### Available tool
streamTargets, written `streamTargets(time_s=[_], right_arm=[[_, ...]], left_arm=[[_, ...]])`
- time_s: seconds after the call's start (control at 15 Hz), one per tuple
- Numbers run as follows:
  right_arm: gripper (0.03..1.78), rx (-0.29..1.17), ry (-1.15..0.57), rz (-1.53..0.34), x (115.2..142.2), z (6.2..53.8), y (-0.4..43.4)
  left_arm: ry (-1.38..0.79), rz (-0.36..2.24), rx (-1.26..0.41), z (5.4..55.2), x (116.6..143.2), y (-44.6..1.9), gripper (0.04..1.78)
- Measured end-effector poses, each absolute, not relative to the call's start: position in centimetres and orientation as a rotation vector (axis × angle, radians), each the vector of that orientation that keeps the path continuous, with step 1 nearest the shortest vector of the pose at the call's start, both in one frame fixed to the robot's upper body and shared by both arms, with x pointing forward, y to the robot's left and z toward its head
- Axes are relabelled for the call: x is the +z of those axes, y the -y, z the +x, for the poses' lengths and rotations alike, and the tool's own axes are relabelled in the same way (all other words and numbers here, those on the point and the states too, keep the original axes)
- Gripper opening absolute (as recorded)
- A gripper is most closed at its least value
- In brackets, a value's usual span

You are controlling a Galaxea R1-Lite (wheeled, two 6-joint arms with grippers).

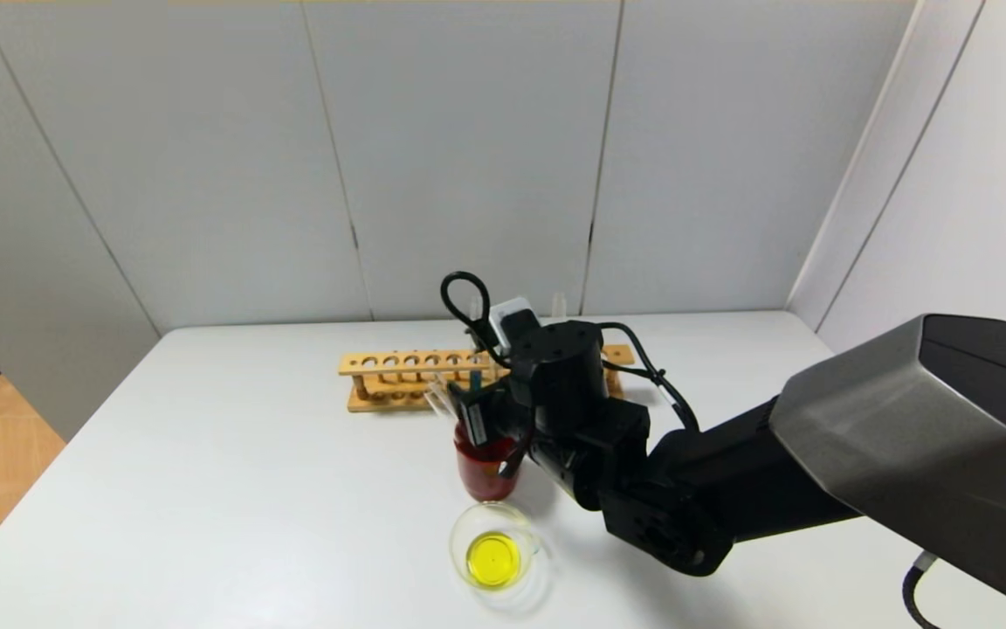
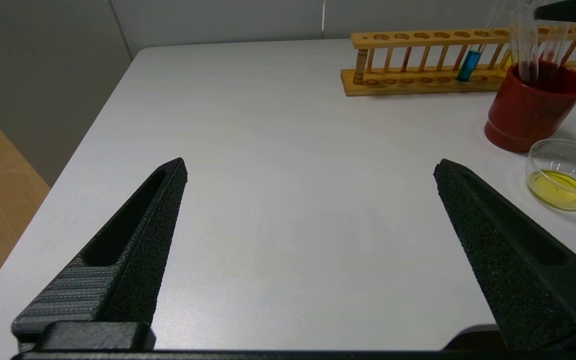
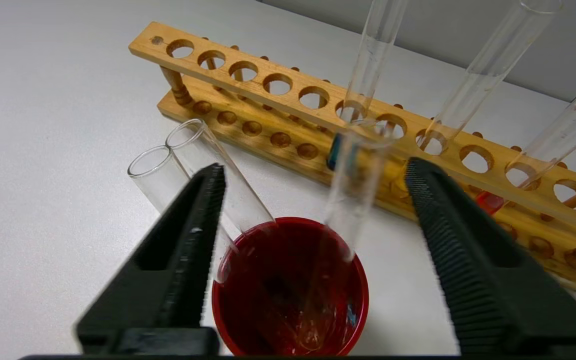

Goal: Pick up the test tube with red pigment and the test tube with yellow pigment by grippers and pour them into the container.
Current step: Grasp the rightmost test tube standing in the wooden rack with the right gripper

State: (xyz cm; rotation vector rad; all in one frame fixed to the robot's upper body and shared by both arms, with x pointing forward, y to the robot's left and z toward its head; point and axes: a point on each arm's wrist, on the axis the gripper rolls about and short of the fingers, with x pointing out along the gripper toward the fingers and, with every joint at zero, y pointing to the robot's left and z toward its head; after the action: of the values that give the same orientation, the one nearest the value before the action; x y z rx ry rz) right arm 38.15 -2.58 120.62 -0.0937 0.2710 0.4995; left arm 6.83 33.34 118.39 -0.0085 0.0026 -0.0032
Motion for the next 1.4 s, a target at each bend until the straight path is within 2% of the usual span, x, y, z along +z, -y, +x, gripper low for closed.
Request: streamTargets(time_s=[0.13, 0.27, 0.53, 0.67, 0.93, 1.27, 1.4], right_arm=[[1.64, 0.497, -0.263, -0.089, 121.0, 38.1, 2.7], [1.73, 0.492, -0.247, -0.079, 121.8, 37.9, 2.9], [1.74, 0.476, -0.192, -0.037, 124.8, 37.7, 4.2], [1.74, 0.436, -0.191, -0.030, 125.5, 37.6, 6.0], [1.74, 0.305, -0.180, 0.001, 124.4, 37.8, 10.0], [1.74, 0.240, -0.112, 0.054, 122.3, 36.9, 13.6], [1.74, 0.230, -0.134, 0.062, 121.5, 36.7, 14.4]], left_arm=[[-0.003, -0.008, -0.003, 6.8, 118.4, -33.3, 1.75], [-0.003, -0.009, -0.003, 6.8, 118.4, -33.3, 1.75], [-0.002, -0.009, -0.003, 6.8, 118.4, -33.3, 1.75], [-0.002, -0.009, -0.003, 6.8, 118.4, -33.3, 1.75], [-0.003, -0.008, -0.003, 6.8, 118.4, -33.3, 1.75], [-0.002, -0.009, -0.003, 6.8, 118.4, -33.3, 1.75], [-0.002, -0.009, -0.003, 6.8, 118.4, -33.3, 1.75]])
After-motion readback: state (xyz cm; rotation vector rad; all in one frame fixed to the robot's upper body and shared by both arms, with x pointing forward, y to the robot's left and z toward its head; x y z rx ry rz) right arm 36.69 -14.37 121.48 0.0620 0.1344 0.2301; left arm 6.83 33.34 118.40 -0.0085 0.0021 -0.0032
